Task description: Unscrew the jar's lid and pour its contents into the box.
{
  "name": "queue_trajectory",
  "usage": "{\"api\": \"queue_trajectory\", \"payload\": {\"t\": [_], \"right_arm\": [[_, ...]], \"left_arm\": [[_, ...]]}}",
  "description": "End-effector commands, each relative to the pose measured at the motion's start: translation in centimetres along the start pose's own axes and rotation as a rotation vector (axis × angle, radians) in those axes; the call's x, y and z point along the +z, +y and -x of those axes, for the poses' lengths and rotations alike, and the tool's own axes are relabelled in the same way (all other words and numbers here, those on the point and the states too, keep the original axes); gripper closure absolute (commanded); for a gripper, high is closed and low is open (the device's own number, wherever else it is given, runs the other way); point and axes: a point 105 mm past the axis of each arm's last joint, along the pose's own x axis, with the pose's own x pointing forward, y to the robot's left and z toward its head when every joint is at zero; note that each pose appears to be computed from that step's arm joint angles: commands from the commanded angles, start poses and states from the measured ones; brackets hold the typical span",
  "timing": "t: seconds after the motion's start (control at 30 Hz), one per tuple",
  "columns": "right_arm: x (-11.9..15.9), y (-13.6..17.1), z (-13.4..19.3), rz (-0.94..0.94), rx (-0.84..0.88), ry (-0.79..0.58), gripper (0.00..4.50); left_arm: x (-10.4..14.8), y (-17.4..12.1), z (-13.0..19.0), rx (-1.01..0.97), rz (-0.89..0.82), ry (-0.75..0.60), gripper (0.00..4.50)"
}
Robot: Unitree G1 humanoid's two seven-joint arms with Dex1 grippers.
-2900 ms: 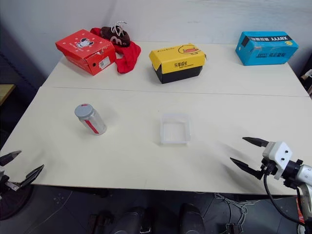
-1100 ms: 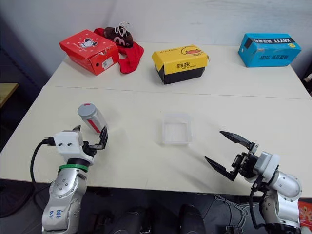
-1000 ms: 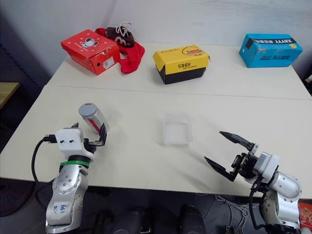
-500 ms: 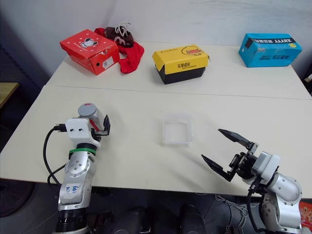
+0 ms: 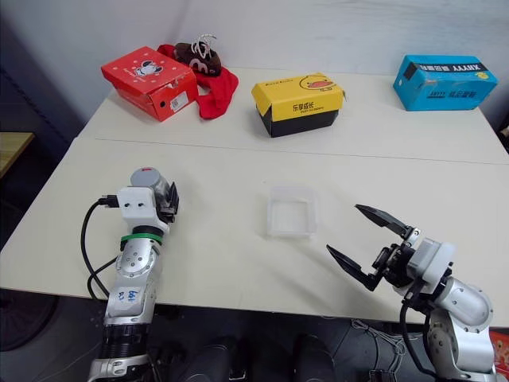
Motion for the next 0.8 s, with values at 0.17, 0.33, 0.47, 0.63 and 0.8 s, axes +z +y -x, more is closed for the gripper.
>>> {"api": "queue_trajectory", "payload": {"t": [0.17, 0.33, 0.47, 0.63, 0.8], "right_arm": [[1.0, -0.6, -0.8, -0.022, -0.048, 0.007, 0.00], [2.4, -1.6, -4.9, -0.186, -0.055, 0.135, 0.00], [6.2, 0.2, -10.0, -0.284, 0.137, 0.039, 0.00], [7.8, 1.6, -14.2, -0.362, 0.249, 0.057, 0.00], [7.6, 2.1, -16.2, -0.356, 0.244, 0.104, 0.00]], "left_arm": [[5.5, 0.1, -0.2, -0.237, 0.142, -0.245, 2.16], [8.9, -2.7, 2.0, -0.944, 0.144, -0.241, 2.16], [9.9, -5.5, 2.7, -1.265, 0.039, -0.187, 2.16], [11.2, -9.8, 3.6, -1.479, 0.049, -0.168, 2.16], [11.7, -11.7, 4.4, -1.547, 0.044, -0.200, 2.16]]}}
